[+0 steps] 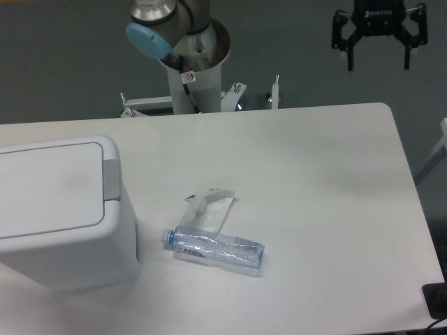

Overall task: Open the trash can
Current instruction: 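Move the open gripper from its raised position toward the table center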

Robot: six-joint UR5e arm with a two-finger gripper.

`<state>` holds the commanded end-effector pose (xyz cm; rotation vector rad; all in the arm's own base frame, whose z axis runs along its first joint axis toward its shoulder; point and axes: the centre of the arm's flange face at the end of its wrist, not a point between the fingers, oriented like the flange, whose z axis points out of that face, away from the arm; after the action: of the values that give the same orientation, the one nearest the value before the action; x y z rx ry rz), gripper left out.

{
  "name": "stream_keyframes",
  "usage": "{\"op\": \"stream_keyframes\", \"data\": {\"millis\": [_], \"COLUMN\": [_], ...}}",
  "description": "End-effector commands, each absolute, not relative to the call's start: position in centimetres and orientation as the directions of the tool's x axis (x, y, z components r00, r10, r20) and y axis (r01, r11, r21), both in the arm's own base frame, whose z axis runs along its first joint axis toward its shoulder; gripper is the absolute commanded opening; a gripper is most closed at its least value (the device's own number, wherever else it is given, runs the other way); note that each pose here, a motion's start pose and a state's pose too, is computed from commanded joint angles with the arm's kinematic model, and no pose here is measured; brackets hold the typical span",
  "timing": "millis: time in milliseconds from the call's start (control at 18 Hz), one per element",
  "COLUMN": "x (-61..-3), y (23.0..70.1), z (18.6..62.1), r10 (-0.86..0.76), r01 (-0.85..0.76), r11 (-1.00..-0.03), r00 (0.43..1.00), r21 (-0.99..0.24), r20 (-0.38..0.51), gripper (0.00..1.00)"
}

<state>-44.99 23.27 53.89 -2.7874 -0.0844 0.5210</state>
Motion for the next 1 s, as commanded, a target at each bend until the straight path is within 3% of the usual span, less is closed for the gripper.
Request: {"op": "stream_keyframes", "data": {"millis": [278, 500, 722, 1000], "x": [-44.6, -44.6, -43.7, -40.3], "y": [23.2, 23.9, 26.0, 31.9], "z": [54.2, 53.9, 53.6, 53.5], "r10": [0.135, 0.284, 0.299, 0.359], "r01": [0.024, 0.169, 0.188, 0.26], "r11": [-0.951, -0.915, -0.905, -0.868], "r00": [0.929, 0.915, 0.919, 0.917], "r21": [-0.309, -0.367, -0.381, -0.423], "r20": [-0.345, -0.288, -0.258, -0.172], "gripper": [1.0, 1.0, 1.0, 1.0]}}
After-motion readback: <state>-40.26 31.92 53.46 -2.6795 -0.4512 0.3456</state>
